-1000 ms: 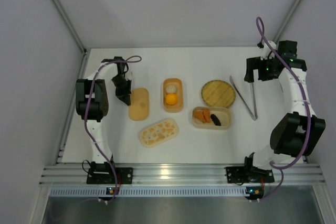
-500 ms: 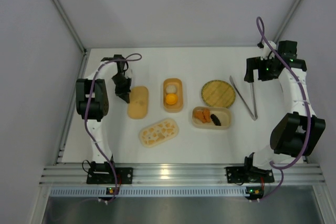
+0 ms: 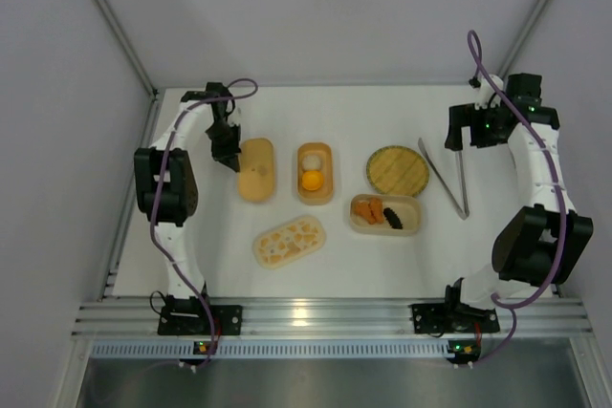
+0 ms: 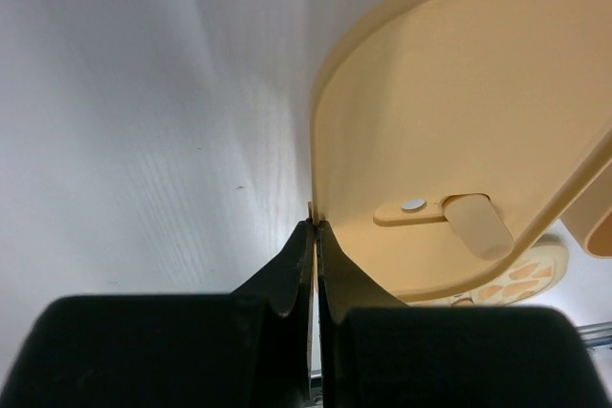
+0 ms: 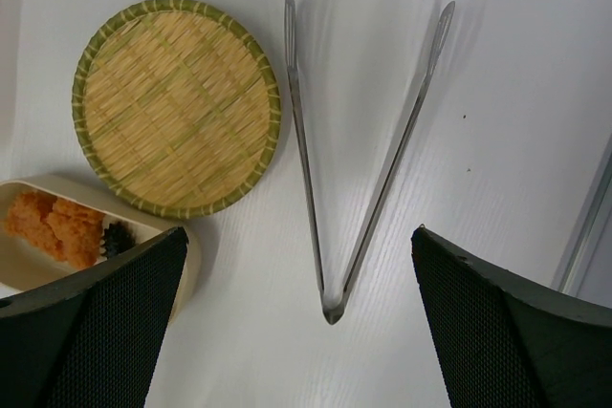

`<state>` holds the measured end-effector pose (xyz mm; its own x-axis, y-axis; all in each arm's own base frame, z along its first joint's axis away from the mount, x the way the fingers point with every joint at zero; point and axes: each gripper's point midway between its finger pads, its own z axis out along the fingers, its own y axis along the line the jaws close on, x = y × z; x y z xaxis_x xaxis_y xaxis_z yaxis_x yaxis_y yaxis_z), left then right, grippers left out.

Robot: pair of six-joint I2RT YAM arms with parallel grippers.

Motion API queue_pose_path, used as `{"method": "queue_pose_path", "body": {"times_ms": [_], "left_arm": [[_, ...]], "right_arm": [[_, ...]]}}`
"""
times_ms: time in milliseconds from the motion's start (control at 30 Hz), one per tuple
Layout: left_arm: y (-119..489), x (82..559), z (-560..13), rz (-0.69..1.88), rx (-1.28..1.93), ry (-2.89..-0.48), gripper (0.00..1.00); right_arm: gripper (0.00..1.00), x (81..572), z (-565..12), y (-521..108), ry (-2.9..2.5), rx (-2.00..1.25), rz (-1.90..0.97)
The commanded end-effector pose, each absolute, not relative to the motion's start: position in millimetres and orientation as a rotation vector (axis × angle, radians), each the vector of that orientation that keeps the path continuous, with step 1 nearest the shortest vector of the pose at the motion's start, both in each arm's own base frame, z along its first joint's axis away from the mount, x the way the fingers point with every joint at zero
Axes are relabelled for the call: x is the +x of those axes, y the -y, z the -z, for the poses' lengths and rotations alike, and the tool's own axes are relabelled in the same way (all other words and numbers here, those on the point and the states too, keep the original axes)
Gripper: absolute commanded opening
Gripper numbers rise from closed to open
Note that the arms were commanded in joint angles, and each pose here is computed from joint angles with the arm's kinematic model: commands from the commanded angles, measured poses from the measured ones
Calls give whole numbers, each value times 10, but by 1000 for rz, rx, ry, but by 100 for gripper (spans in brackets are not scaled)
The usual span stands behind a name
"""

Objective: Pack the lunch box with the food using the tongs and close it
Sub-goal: Pick up the box lid from the center of the board.

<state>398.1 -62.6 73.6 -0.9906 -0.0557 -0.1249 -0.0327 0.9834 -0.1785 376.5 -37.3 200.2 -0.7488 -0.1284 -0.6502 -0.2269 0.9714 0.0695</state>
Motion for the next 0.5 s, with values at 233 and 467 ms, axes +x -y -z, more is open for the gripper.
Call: {"method": "queue_pose_path", "body": {"times_ms": [233, 467], "left_arm": [[1502, 4021, -1408, 390, -53, -2815, 0], [1958, 3880, -1362, 425, 23, -2840, 0]], "right_arm": [[99, 3794, -2439, 55, -2304, -371, -153], [99, 3894, -2382, -449, -2287, -488, -180]]}}
